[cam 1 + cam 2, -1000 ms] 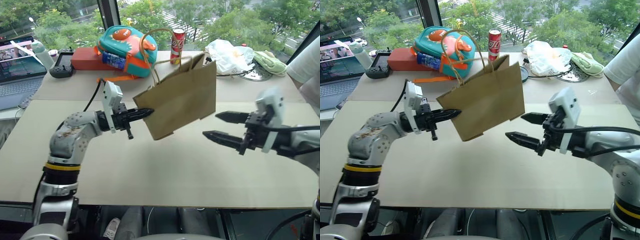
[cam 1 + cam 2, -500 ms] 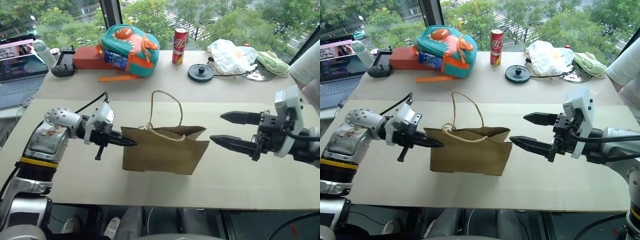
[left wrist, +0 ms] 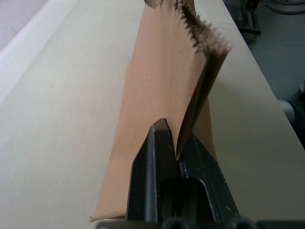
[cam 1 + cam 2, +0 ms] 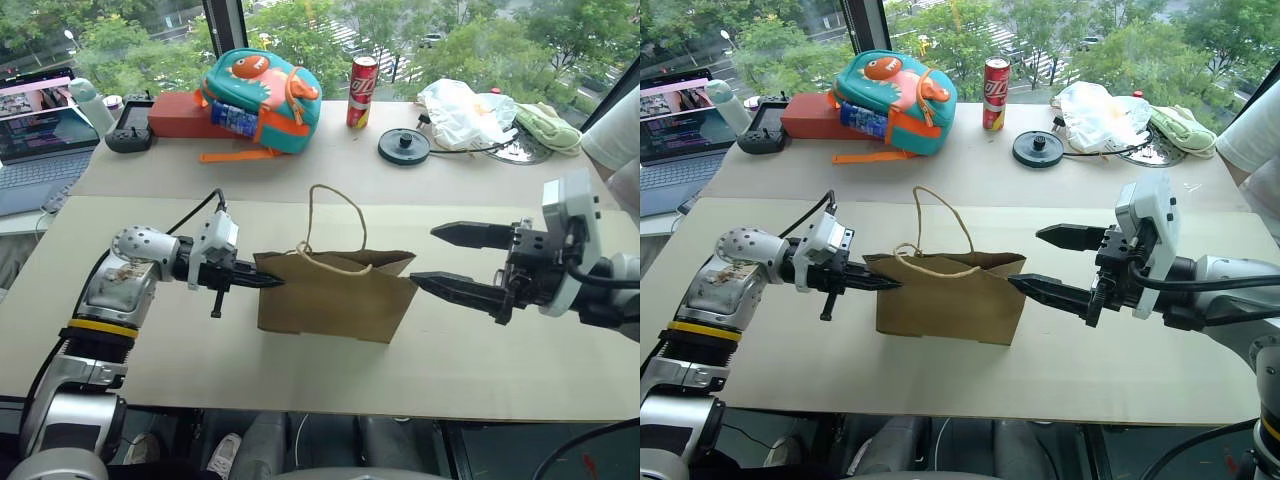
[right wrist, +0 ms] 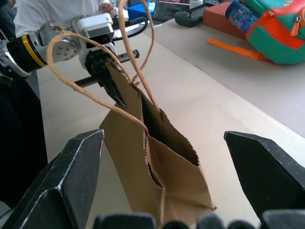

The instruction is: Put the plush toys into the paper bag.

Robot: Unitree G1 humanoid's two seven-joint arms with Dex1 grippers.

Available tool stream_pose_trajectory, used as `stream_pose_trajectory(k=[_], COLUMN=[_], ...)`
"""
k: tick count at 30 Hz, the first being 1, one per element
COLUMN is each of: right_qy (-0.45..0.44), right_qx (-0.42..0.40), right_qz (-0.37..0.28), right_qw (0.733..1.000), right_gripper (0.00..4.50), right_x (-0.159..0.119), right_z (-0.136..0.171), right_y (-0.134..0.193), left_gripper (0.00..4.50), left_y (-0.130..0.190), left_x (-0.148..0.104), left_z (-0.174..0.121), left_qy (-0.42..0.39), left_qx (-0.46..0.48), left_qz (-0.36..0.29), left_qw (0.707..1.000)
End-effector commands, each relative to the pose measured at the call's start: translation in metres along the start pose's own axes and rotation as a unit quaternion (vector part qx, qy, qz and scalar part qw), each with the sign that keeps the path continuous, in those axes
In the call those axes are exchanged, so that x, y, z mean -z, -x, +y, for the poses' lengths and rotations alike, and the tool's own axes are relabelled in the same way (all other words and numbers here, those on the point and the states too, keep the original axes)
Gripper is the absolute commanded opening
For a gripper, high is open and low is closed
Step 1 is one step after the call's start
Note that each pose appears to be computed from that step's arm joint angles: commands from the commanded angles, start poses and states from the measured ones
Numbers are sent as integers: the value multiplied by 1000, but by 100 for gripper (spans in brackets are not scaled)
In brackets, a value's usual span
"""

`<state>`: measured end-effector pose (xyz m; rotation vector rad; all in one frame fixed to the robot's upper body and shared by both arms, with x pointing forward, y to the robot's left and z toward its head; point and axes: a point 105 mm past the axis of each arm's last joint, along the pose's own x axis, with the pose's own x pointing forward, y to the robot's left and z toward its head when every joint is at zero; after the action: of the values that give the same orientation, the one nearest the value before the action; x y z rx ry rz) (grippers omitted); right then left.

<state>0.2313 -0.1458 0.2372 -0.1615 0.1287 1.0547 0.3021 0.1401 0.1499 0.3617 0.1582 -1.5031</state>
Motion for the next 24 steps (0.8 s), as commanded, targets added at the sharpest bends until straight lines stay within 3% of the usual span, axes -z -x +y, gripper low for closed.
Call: stream_pose_trajectory(k=[1,15,19,23,24], right_qy=[19,17,15,12,12], right_qx=[1,-2,-2,1,1], right_qz=[-11,-7,-5,-2,-2], right_qw=[1000,1000,1000,1000,1000], right_gripper=[450,450,450,450,450], right_x=[-7,-5,-3,-1,0], right_z=[1,0,0,-1,-1], right_y=[0,-2,-4,-4,-5], left_gripper=[2,2,118,266,266], left_y=[4,3,3,9,12], left_x=[-14,-7,-9,-21,-25], left_z=[5,3,8,12,12], left_qy=[-13,-26,-38,-29,-23], left_qx=[-33,-33,-29,-24,-22], left_qz=[-24,-3,2,-4,-6], left_qw=[999,999,999,999,999])
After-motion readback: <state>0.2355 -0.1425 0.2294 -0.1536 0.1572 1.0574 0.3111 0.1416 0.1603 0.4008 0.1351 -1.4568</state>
